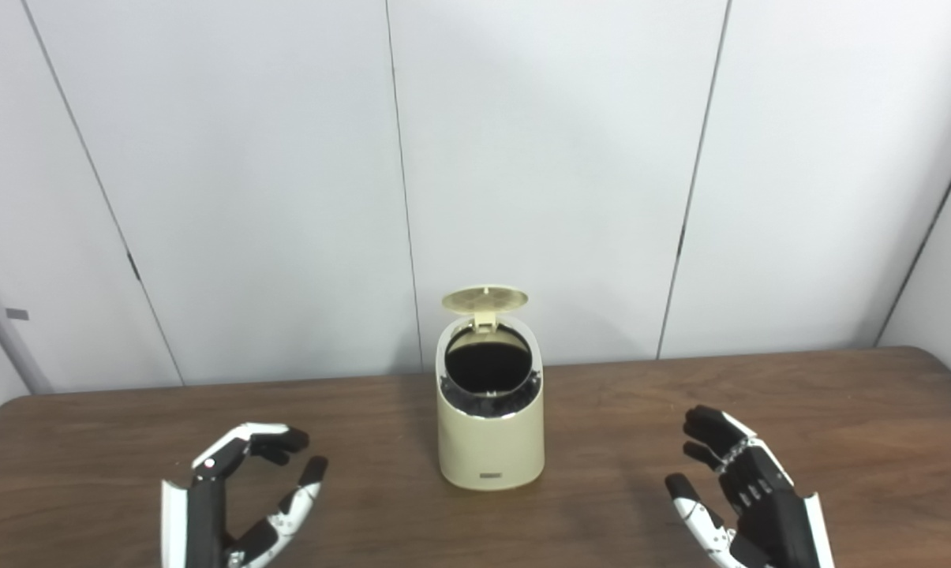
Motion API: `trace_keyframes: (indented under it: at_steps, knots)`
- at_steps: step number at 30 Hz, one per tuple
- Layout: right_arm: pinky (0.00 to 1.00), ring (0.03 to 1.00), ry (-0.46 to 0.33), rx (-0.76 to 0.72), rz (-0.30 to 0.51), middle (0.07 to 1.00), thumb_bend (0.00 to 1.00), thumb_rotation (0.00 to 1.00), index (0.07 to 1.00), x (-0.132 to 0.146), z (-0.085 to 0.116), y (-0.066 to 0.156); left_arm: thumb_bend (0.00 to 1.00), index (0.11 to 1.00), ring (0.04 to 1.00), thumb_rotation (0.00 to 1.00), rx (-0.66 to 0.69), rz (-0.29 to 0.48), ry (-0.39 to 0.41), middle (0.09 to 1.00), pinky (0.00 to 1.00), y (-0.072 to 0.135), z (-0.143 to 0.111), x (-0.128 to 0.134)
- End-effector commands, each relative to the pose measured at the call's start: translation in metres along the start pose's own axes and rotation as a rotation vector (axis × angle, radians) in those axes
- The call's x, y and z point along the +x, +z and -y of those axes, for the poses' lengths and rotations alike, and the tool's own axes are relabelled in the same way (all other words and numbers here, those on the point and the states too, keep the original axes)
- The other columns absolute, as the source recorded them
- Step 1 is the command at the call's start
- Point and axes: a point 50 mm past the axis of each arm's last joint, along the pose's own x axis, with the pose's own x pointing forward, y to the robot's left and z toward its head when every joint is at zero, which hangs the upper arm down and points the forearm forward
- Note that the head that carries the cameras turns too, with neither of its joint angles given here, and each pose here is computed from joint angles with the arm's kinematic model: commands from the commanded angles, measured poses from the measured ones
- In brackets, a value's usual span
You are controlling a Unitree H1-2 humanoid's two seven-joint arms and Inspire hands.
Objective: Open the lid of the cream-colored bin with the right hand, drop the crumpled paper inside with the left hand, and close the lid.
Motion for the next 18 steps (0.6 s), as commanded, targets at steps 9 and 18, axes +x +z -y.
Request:
trace_keyframes:
  at_steps: [9, 18]
  knots:
    - [0.71, 0.767, 0.058, -0.193, 0.221, 0.763, 0.19, 0.06, 0.737, 0.035, 0.013, 0.022, 0.47, 0.492, 0.556, 0.07, -0.042, -0.002, 0.052, 0.590, 0.46, 0.005, 0.003, 0.001]
    - [0.67, 0.778, 0.172, -0.405, 0.450, 0.775, 0.27, 0.48, 0.755, 0.101, 0.003, 0.067, 0.48, 0.493, 0.560, 0.08, -0.055, -0.037, 0.059, 0.593, 0.47, 0.004, 0.006, -0.003]
